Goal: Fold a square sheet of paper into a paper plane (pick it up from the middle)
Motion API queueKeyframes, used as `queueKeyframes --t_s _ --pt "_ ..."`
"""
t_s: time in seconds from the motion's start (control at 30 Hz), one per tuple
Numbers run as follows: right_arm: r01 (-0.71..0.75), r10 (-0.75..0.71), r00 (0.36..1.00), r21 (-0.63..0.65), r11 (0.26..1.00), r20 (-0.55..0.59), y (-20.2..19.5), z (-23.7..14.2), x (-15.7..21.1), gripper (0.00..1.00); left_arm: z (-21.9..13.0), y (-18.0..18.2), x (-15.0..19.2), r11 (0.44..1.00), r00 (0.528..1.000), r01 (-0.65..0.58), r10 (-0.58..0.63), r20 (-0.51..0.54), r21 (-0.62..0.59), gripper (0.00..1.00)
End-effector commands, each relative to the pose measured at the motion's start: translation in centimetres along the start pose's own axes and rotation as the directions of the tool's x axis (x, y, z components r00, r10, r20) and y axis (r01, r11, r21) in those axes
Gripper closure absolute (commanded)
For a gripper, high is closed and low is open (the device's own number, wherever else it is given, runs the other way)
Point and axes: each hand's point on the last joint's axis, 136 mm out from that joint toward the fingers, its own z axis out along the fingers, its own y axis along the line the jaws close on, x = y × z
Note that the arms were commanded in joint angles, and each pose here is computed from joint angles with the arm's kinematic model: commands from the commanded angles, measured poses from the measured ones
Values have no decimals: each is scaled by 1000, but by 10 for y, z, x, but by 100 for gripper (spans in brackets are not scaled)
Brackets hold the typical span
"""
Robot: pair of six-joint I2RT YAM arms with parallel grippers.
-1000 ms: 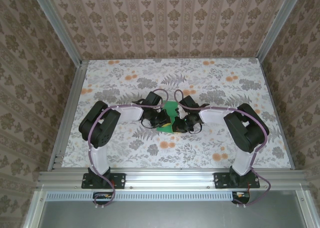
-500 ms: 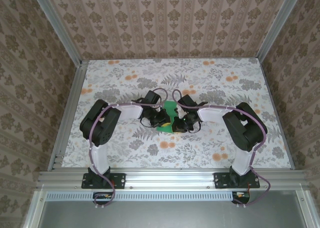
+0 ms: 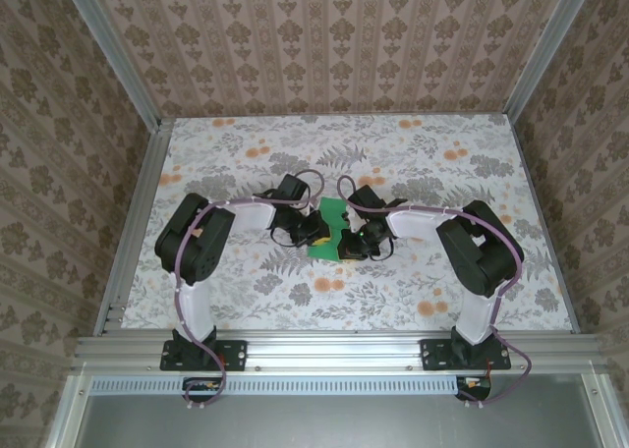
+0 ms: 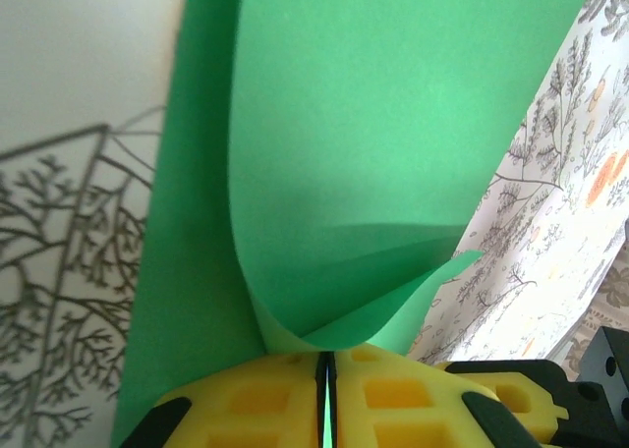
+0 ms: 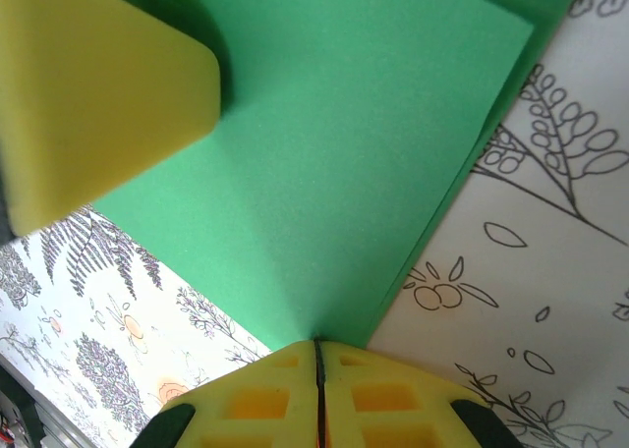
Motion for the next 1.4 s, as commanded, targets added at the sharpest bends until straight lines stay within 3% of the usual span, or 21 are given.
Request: queueKeyframes --t_s 0.0,1.07,1.2,1.37 --pt "-66 122 977 297 953 -174 -74 16 59 91 -5 31 -25 994 997 22 -13 79 -111 87" --pt "-72 125 978 294 953 -165 -74 16 61 91 -38 34 -80 983 987 -44 70 147 -178 87" --pt "-74 121 979 268 961 -162 -68 14 61 91 -54 16 -78 987 977 -82 108 186 -140 87" --pt "-42 51 996 119 992 -80 -32 6 36 90 -48 -8 -56 989 976 -139 147 161 -57 87"
